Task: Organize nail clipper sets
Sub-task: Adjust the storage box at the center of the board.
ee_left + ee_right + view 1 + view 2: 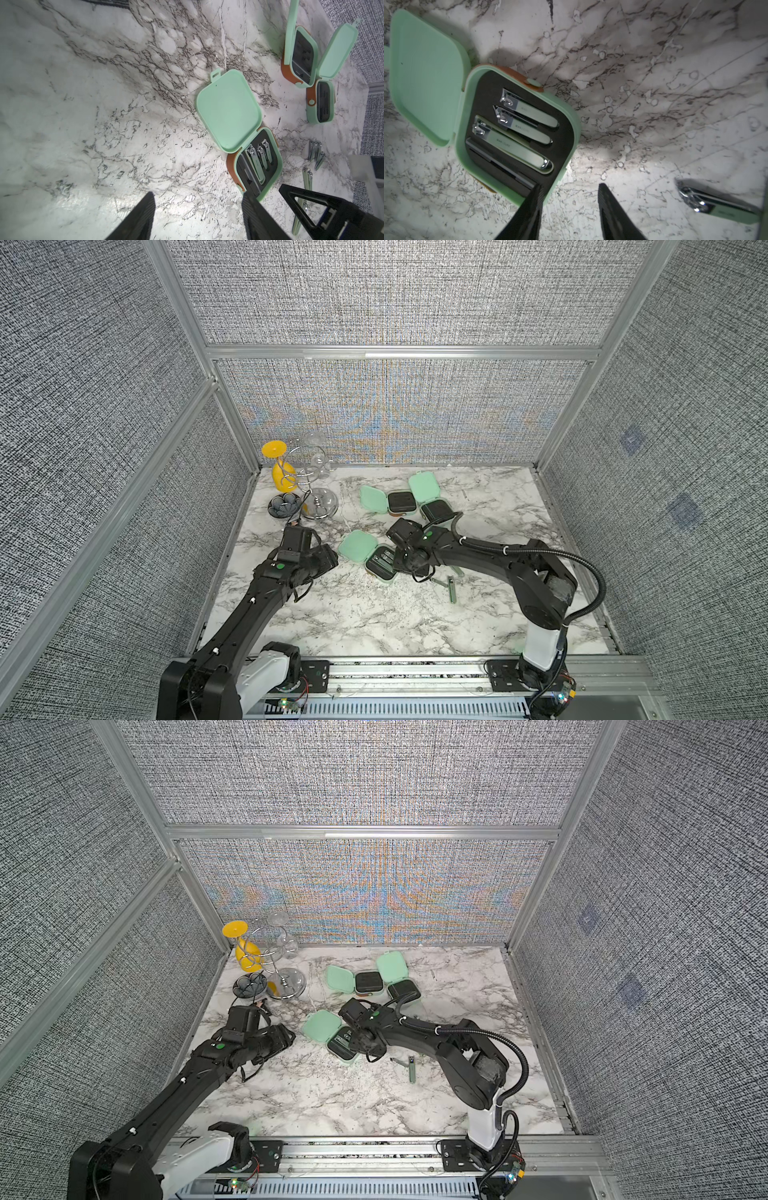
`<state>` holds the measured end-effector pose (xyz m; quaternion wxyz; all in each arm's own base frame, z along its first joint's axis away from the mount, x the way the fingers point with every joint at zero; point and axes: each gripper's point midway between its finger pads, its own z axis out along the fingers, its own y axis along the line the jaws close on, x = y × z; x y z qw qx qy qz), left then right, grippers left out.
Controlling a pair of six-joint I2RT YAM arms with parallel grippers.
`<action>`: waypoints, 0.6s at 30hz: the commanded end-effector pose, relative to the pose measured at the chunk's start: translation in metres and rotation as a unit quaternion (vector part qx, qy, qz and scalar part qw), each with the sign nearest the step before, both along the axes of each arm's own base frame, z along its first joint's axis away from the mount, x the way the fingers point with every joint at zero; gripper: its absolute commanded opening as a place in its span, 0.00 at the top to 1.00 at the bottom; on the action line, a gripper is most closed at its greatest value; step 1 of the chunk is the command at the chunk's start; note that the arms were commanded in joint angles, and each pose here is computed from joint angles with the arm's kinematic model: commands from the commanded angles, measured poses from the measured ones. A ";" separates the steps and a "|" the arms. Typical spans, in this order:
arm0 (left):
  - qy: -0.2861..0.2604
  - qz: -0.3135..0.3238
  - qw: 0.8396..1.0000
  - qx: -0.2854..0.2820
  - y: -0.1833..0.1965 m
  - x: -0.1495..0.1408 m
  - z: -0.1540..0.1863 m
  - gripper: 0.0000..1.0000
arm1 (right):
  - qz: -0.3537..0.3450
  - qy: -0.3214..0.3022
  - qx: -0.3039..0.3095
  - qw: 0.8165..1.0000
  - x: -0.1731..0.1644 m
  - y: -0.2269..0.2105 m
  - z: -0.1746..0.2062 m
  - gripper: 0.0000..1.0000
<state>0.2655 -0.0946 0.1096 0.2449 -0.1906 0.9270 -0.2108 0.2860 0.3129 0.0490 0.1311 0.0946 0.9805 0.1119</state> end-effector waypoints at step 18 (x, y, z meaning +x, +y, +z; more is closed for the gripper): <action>0.002 0.010 1.000 0.011 0.009 -0.014 -0.001 0.31 | 0.017 0.030 -0.031 0.999 0.013 -0.008 -0.029 0.97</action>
